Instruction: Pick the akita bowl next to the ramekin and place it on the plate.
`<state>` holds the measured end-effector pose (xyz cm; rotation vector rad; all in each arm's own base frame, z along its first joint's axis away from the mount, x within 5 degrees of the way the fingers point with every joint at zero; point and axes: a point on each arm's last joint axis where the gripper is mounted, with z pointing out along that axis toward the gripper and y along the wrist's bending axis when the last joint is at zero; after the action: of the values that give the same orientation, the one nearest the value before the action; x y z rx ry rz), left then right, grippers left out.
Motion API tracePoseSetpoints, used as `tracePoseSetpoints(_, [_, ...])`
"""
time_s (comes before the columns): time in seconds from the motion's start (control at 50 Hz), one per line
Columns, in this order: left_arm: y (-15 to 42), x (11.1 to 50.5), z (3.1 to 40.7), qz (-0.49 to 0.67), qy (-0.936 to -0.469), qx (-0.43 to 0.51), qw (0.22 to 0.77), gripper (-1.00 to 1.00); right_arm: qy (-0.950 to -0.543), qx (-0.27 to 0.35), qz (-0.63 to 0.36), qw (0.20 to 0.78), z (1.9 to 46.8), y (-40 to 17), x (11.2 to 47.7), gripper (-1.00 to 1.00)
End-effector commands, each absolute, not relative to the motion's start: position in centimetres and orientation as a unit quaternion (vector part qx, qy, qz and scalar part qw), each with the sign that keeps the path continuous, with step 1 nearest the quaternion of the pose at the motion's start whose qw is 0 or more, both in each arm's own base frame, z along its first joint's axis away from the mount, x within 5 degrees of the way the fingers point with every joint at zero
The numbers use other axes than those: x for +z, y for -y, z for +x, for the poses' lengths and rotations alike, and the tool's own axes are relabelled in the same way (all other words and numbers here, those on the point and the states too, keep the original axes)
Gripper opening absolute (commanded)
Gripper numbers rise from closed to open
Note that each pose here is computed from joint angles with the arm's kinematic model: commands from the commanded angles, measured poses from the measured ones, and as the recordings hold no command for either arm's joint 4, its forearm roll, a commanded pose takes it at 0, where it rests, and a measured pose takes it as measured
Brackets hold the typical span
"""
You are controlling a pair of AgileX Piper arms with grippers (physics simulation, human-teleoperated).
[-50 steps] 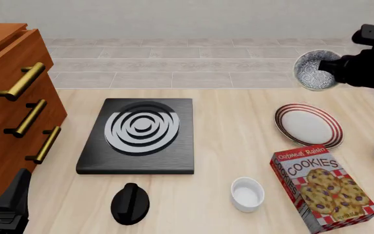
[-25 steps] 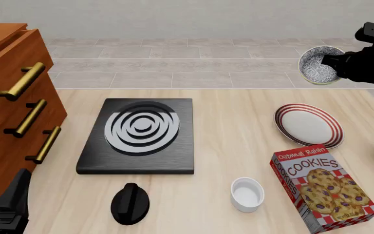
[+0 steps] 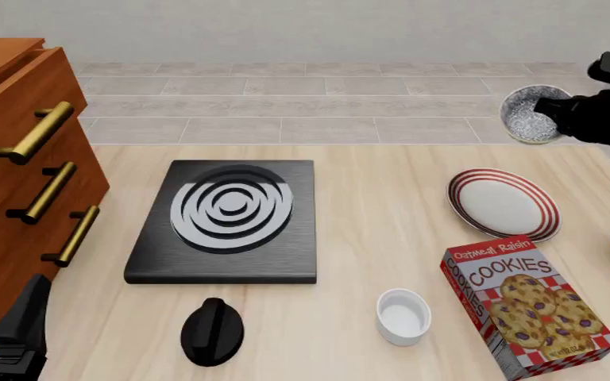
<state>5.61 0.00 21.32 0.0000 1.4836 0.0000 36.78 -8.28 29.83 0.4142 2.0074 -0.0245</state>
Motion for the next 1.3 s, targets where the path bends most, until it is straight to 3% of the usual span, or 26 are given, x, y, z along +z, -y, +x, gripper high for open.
tracePoseSetpoints(0.02, [0.0, 21.3, 5.6, 0.000, -0.676, 0.000, 0.737, 1.00, -0.834, -0.009, 0.194, 0.517, 37.2, 9.3, 28.4, -1.00])
tracePoseSetpoints(1.3, [0.0, 21.3, 5.6, 0.000, -0.676, 0.000, 0.737, 1.00, -0.854, -0.013, 0.212, 0.476, 40.9, 11.3, 21.4, -1.00])
